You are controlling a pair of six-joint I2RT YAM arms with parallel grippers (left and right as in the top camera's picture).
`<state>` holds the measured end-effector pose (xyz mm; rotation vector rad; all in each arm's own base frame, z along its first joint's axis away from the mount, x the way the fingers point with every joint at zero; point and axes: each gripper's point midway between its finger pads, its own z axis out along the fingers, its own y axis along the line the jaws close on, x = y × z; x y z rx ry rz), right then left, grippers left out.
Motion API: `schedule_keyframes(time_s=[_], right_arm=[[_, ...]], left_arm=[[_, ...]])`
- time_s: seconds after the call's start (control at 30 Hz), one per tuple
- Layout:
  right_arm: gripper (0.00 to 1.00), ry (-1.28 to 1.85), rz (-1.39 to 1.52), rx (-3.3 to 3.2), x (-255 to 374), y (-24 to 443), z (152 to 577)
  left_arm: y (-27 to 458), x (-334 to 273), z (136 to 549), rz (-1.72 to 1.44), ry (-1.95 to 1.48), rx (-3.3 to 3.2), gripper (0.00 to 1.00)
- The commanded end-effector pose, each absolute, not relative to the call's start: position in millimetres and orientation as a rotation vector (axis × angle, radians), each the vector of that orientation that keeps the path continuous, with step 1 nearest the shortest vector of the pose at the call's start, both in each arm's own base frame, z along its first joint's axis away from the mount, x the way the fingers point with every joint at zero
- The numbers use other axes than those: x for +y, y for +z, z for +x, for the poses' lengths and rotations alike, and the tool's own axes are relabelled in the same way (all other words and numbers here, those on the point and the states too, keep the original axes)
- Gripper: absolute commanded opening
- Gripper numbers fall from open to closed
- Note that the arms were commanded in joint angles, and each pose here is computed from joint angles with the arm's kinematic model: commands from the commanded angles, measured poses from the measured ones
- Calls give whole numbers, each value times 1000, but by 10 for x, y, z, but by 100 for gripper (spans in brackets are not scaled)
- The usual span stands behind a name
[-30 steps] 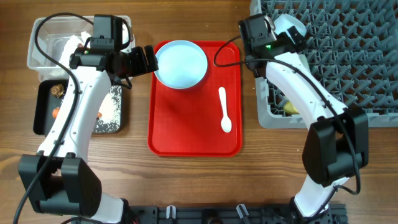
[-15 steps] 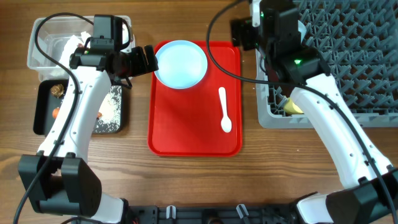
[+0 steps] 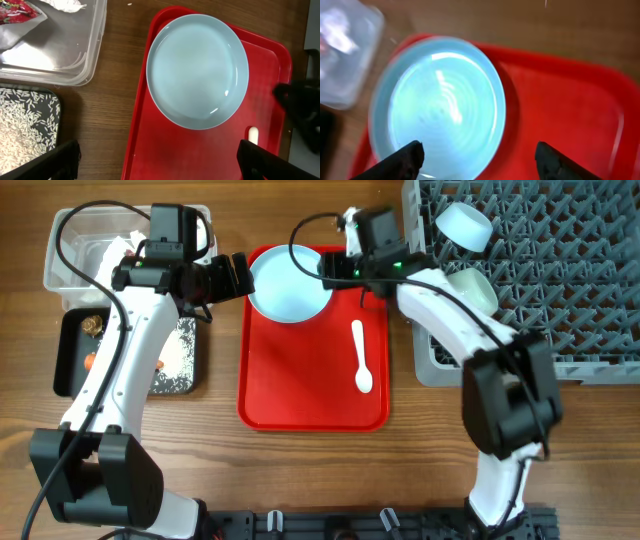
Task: Sort waste into correct bins and load items into the dishwasher rack
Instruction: 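Move the right gripper back left toward the light-blue plate, then grasp the light-blue plate rim with the right gripper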
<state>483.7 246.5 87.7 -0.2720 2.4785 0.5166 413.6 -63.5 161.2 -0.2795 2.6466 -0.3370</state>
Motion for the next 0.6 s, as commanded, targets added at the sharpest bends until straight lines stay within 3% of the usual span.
schedule_keyframes(time_s=[0.0, 0.37, 0.57], right_arm=[[68, 482, -264, 2522, 2451, 583, 4857], [49, 295, -288, 2612, 2246, -3, 4848], [46, 234, -278, 2630, 2167, -79, 4839]], left_arm=[[1665, -633, 4152, -287, -331, 2630, 100], [1665, -633, 4152, -287, -331, 2630, 100], [1665, -633, 4152, -287, -331, 2630, 100]])
